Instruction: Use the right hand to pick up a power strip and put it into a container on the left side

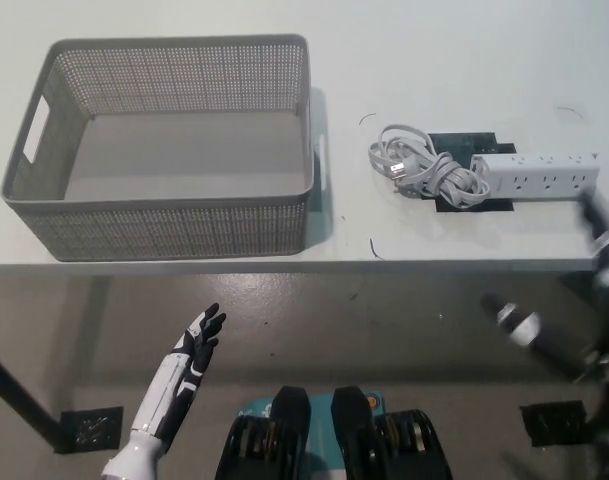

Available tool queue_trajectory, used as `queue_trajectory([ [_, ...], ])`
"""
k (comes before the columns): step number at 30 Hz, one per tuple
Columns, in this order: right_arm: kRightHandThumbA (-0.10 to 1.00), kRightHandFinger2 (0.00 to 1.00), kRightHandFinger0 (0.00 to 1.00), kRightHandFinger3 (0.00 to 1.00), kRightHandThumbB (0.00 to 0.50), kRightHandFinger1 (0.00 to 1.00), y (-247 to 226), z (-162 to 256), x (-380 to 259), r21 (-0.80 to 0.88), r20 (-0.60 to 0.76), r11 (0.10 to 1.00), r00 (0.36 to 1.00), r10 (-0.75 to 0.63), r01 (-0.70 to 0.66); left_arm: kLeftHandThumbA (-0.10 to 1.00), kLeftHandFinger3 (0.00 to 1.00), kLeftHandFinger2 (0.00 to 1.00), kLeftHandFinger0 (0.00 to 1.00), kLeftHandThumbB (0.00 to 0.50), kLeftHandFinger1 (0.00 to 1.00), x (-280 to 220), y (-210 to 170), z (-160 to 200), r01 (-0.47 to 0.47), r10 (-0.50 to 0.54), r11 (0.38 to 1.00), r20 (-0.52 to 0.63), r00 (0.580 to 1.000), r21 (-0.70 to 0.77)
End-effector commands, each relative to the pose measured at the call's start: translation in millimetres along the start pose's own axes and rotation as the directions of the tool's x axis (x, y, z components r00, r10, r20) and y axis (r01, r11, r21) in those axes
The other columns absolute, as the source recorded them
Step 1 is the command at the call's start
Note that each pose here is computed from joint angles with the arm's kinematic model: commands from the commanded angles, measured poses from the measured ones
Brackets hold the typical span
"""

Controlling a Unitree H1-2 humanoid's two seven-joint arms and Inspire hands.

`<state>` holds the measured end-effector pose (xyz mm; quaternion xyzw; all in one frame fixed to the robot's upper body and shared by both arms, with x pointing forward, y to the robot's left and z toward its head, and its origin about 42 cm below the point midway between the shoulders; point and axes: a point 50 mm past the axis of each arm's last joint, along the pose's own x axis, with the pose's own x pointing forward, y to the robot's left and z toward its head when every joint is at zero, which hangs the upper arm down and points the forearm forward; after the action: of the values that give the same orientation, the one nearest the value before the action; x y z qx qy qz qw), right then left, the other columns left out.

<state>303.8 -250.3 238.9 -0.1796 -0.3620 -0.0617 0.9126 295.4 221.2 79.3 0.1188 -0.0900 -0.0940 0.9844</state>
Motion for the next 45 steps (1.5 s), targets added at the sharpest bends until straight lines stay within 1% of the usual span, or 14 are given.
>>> queue_trajectory([
  [1, 1.00, 1.00, 1.00, 1.00, 0.316, 1.00, -69, 93, 135, -0.253, 0.287, 0.955, 0.955, -0.078, 0.154, 1.00, 1.00, 1.00, 1.00, 0.206, 1.00, 5, 9, 17, 0.012, -0.018, 0.999, 0.141, 0.990, 0.044],
  [6, 1.00, 1.00, 1.00, 1.00, 0.330, 1.00, -92, 131, 245, -0.334, 0.218, 0.939, 0.976, -0.010, 0.085, 1.00, 1.00, 1.00, 1.00, 0.208, 1.00, 6, 11, 18, 0.011, -0.016, 0.999, 0.142, 0.990, 0.041],
  [8, 0.91, 1.00, 1.00, 1.00, 0.287, 1.00, -90, 139, 293, -0.346, 0.191, 0.937, 0.981, 0.030, 0.039, 1.00, 1.00, 1.00, 1.00, 0.208, 1.00, 8, 12, 18, 0.011, -0.017, 0.999, 0.146, 0.989, 0.041],
  [15, 1.00, 1.00, 1.00, 1.00, 0.368, 1.00, -45, 120, 407, -0.492, -0.086, 0.849, 0.981, 0.173, -0.193, 1.00, 1.00, 1.00, 1.00, 0.186, 1.00, 9, 11, 18, 0.016, -0.023, 0.999, 0.148, 0.989, 0.047],
  [18, 1.00, 1.00, 1.00, 1.00, 0.390, 1.00, -20, 107, 424, -0.538, -0.230, 0.774, 0.942, 0.246, -0.334, 1.00, 1.00, 1.00, 1.00, 0.189, 1.00, 6, 10, 16, 0.019, -0.024, 0.999, 0.140, 0.990, 0.042],
  [24, 1.00, 1.00, 1.00, 1.00, 0.351, 1.00, 49, 72, 429, -0.495, -0.498, 0.630, 0.789, 0.359, -0.599, 1.00, 1.00, 1.00, 1.00, 0.197, 1.00, 6, 11, 16, 0.017, -0.024, 0.998, 0.137, 0.990, 0.053],
  [25, 1.00, 1.00, 1.00, 1.00, 0.360, 1.00, 60, 62, 423, -0.396, -0.534, 0.653, 0.741, 0.408, -0.645, 1.00, 1.00, 1.00, 1.00, 0.197, 1.00, 5, 11, 15, 0.017, -0.024, 0.999, 0.134, 0.991, 0.051],
  [26, 1.00, 1.00, 1.00, 1.00, 0.429, 1.00, 67, 57, 420, -0.375, -0.557, 0.638, 0.714, 0.424, -0.672, 1.00, 1.00, 1.00, 1.00, 0.196, 1.00, 4, 11, 15, 0.018, -0.025, 0.999, 0.132, 0.991, 0.052],
  [30, 1.00, 1.00, 1.00, 1.00, 0.353, 1.00, 88, 44, 406, -0.325, -0.623, 0.535, 0.602, 0.500, -0.780, 1.00, 1.00, 1.00, 1.00, 0.197, 1.00, 3, 12, 15, 0.021, -0.027, 0.998, 0.126, 0.992, 0.054],
  [33, 1.00, 1.00, 1.00, 1.00, 0.310, 1.00, 99, 42, 402, -0.273, -0.713, 0.405, 0.466, 0.525, -0.873, 1.00, 1.00, 1.00, 1.00, 0.205, 1.00, 3, 12, 14, 0.022, -0.028, 0.998, 0.121, 0.992, 0.052],
  [35, 1.00, 1.00, 1.00, 1.00, 0.333, 1.00, 105, 41, 400, -0.260, -0.739, 0.388, 0.441, 0.510, -0.884, 1.00, 1.00, 1.00, 1.00, 0.206, 1.00, 1, 10, 13, 0.021, -0.027, 0.998, 0.115, 0.993, 0.052],
  [39, 1.00, 1.00, 1.00, 1.00, 0.310, 1.00, 106, 45, 401, -0.278, -0.751, 0.330, 0.419, 0.511, -0.902, 1.00, 1.00, 1.00, 1.00, 0.206, 1.00, 2, 10, 14, 0.025, -0.031, 0.998, 0.113, 0.993, 0.053],
  [44, 1.00, 1.00, 1.00, 1.00, 0.402, 1.00, 108, 35, 395, -0.304, -0.801, 0.290, 0.408, 0.439, -0.908, 1.00, 1.00, 1.00, 1.00, 0.187, 1.00, 1, 13, 14, 0.026, -0.033, 0.998, 0.114, 0.993, 0.063],
  [45, 1.00, 1.00, 1.00, 1.00, 0.392, 1.00, 108, 33, 394, -0.315, -0.806, 0.277, 0.410, 0.427, -0.908, 1.00, 1.00, 1.00, 1.00, 0.185, 1.00, 2, 14, 13, 0.025, -0.032, 0.998, 0.116, 0.993, 0.065],
])
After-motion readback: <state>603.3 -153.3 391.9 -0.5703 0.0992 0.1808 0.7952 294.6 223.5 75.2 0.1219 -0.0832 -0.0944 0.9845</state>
